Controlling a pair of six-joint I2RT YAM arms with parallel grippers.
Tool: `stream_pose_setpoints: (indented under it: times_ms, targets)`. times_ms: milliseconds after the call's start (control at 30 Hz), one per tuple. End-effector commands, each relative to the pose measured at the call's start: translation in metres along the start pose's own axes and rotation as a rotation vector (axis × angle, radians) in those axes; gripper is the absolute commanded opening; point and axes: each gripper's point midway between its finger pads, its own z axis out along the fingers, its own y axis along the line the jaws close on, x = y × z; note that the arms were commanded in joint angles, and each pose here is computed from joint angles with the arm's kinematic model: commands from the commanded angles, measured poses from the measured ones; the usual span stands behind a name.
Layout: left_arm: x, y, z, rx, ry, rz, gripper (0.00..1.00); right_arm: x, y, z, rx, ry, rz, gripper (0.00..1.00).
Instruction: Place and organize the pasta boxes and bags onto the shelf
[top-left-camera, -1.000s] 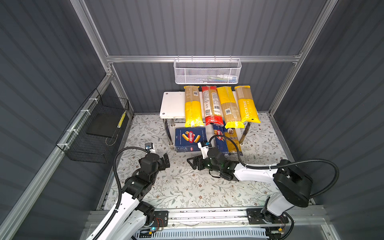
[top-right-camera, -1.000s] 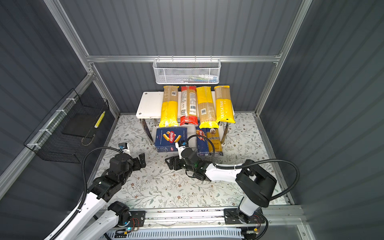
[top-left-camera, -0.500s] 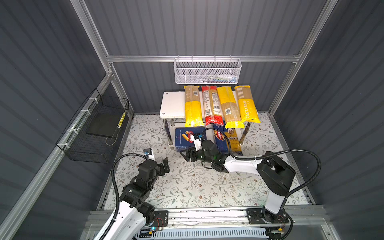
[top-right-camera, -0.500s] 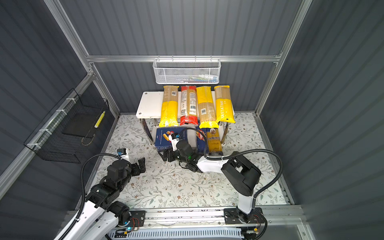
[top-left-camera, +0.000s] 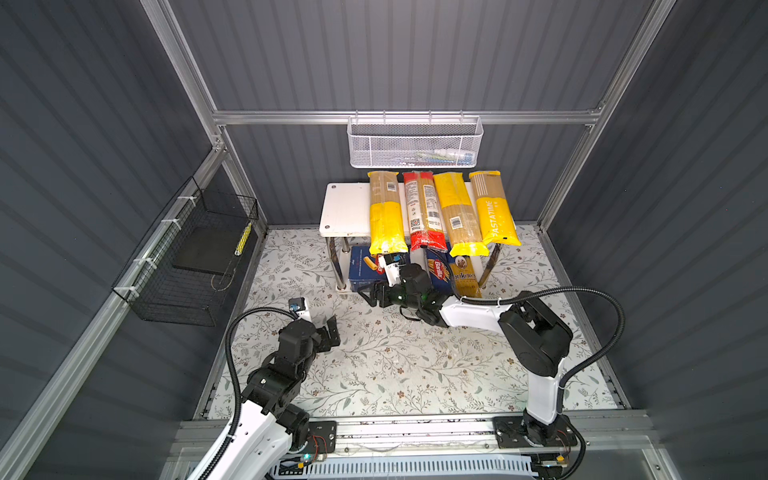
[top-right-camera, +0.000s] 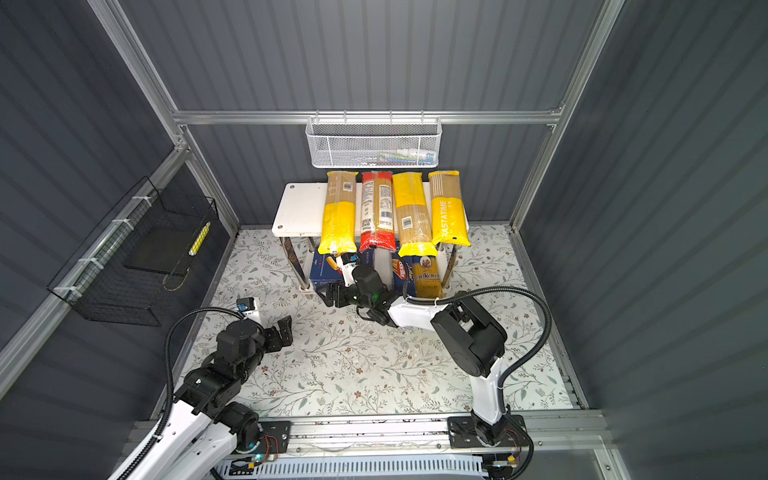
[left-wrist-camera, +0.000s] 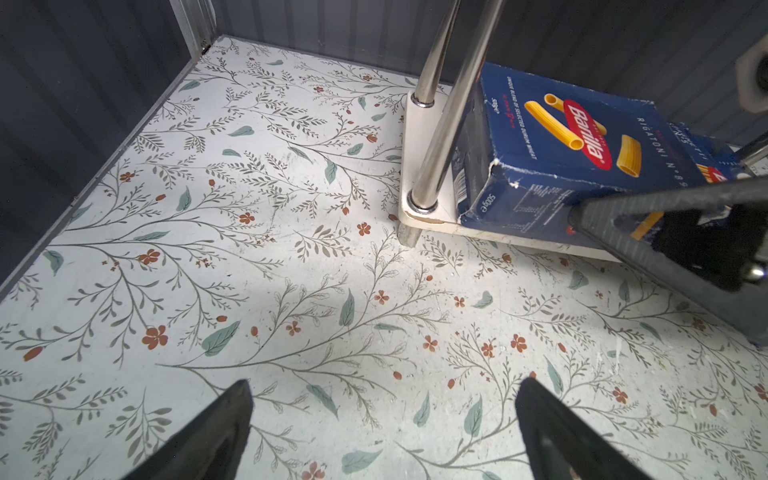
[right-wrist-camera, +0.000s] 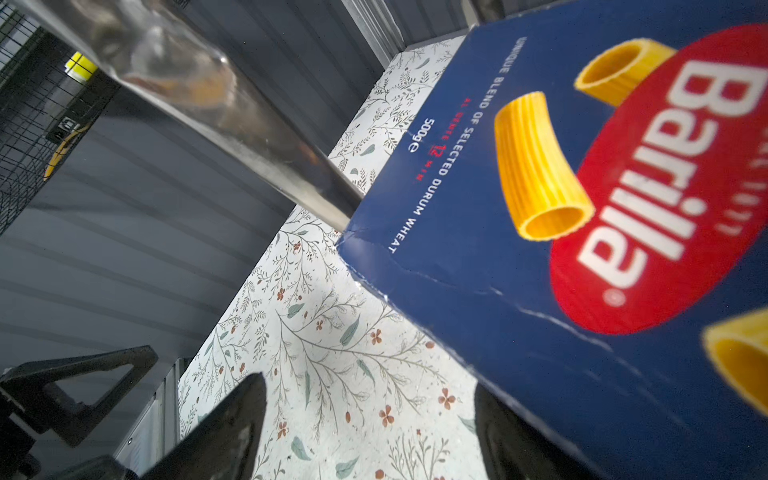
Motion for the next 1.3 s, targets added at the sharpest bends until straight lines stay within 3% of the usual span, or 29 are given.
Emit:
stream_pose_setpoints:
  times_ms: [0, 333, 533, 733, 867, 933, 1100, 1200, 1267]
  targets:
    - [-0.002, -0.003, 0.002, 0.016, -0.014, -0.021, 1.0, -0.011, -0.003, 0.004, 0.009, -0.01, -0.006, 0.8]
    - [-0.008, -0.001, 0.002, -0.001, -0.025, -0.014, 1.0, -0.018, -0.01, 0.009, 0.047, -0.008, -0.03, 0.8]
    - [-0.016, 0.004, 0.01, -0.048, -0.084, 0.005, 1.0, -0.016, -0.01, -0.036, 0.096, -0.045, -0.055, 0.81]
    - [-0.038, 0.016, 0.03, -0.185, -0.146, 0.106, 1.0, 0.014, -0.034, -0.135, 0.255, -0.07, -0.015, 0.84]
    - [-0.037, 0.025, 0.065, -0.151, -0.089, 0.046, 1.0, 0.029, -0.059, -0.225, 0.439, -0.136, 0.023, 0.87]
    - [-0.036, 0.042, 0.077, -0.167, -0.074, -0.002, 1.0, 0.036, -0.072, -0.261, 0.515, -0.124, 0.06, 0.91]
    - [-0.045, 0.086, 0.093, -0.17, -0.103, -0.093, 1.0, 0.028, -0.111, -0.357, 0.788, -0.263, 0.08, 0.99]
    - [-0.046, 0.107, 0.109, -0.163, -0.106, -0.13, 1.0, 0.02, -0.141, -0.396, 0.949, -0.352, 0.079, 0.99]
    - [-0.046, 0.112, 0.118, -0.167, -0.125, -0.079, 0.99, 0.015, -0.157, -0.411, 1.018, -0.402, 0.077, 0.99]
